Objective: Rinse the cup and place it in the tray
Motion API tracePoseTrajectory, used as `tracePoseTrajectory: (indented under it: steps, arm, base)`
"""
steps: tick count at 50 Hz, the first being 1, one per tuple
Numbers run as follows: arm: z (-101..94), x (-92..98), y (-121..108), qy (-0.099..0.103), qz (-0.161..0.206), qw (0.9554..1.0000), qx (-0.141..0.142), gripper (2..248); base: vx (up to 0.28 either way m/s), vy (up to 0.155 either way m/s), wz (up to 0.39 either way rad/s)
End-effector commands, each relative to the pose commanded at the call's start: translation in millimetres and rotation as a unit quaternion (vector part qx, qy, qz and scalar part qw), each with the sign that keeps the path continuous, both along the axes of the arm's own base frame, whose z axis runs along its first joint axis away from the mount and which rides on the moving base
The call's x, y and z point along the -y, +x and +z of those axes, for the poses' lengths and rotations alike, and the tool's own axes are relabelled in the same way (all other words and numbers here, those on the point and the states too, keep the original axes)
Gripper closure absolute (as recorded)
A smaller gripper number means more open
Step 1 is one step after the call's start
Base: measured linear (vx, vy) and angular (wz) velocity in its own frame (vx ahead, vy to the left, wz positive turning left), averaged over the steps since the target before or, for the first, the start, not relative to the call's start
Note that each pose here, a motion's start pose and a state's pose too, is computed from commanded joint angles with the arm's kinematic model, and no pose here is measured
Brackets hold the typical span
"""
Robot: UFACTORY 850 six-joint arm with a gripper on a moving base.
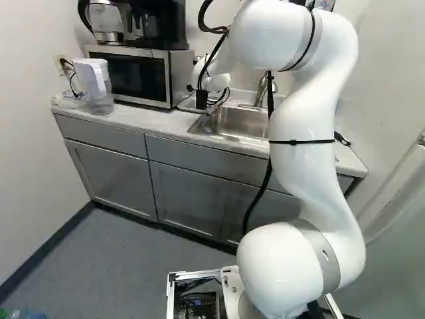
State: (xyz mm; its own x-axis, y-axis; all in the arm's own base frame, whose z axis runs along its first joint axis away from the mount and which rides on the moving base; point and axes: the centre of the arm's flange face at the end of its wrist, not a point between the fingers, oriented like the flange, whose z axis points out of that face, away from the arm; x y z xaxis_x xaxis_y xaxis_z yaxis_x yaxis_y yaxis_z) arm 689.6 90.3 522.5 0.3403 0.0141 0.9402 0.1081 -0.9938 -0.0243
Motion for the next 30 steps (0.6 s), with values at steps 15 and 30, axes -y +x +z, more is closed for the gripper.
tracePoseTrajectory:
  steps: [15,30]
  arm:
    - [2.8,0.0,-0.3,0.0,0.0,1.0,0.002,3]
    - [19.0,0.3,-2.2,0.002,0.0,0.9999,0.015,3]
  base:
    - [0.0,0.0,0.0]
    - [0.0,0.0,0.0]
